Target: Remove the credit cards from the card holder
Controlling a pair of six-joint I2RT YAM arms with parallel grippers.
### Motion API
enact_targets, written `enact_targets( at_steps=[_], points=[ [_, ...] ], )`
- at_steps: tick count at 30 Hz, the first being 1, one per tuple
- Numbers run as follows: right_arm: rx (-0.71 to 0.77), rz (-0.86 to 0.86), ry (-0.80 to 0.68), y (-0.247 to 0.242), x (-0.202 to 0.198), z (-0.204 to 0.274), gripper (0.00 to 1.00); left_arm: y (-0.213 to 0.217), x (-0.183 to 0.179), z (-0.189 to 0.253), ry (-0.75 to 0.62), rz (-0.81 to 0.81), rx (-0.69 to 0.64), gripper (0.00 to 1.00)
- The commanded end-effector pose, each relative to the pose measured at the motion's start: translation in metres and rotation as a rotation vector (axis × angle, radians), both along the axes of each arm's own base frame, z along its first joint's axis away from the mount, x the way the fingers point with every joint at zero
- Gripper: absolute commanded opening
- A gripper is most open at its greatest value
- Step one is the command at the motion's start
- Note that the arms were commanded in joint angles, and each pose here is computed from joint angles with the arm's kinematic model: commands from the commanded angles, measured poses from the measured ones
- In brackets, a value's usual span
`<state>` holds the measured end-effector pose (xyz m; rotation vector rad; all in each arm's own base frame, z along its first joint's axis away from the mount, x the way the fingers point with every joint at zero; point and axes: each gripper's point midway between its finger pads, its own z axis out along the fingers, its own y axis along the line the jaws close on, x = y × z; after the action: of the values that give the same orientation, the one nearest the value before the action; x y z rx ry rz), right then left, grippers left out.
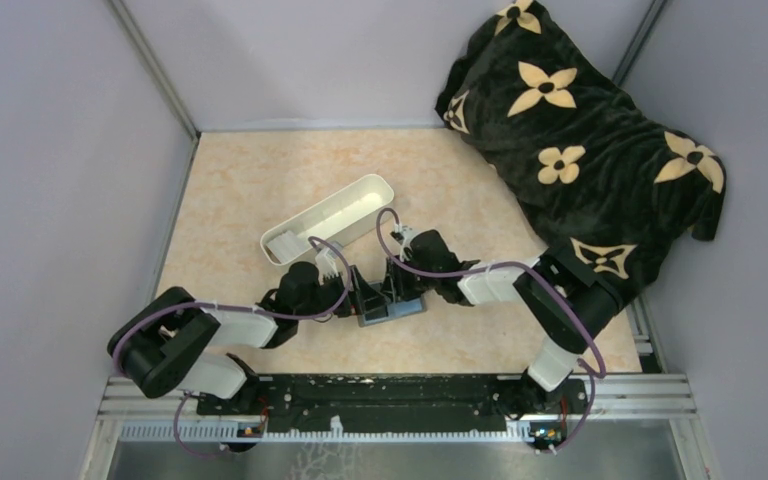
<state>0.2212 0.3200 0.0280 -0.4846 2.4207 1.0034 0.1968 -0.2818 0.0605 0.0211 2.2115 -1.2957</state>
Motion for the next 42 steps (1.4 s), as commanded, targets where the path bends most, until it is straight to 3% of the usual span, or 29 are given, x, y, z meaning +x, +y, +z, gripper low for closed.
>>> enact_targets(
  at_steps=[1,9,22,28,36,42],
  points=[
    [0.024,0.03,0.046,0.003,-0.011,-0.019,0.35,0.011,-0.012,-0.027,0.078,-0.003,0.07,0.98],
    [0.219,0.079,0.063,0.012,-0.02,0.004,0.33,0.013,-0.013,-0.028,0.08,0.002,0.073,0.98],
    [0.315,0.136,0.109,0.022,-0.031,0.007,0.3,0.012,-0.013,-0.029,0.087,0.002,0.073,0.98],
    [0.308,0.122,0.113,0.02,-0.03,0.003,0.3,0.014,-0.009,-0.007,0.037,0.005,0.078,0.99],
    [0.305,0.116,0.121,0.019,-0.029,-0.001,0.3,0.045,0.001,0.006,-0.056,0.092,0.236,1.0],
    [0.297,0.104,0.128,0.019,-0.028,-0.004,0.3,0.042,-0.007,-0.008,-0.012,0.063,0.236,1.0]
  ],
)
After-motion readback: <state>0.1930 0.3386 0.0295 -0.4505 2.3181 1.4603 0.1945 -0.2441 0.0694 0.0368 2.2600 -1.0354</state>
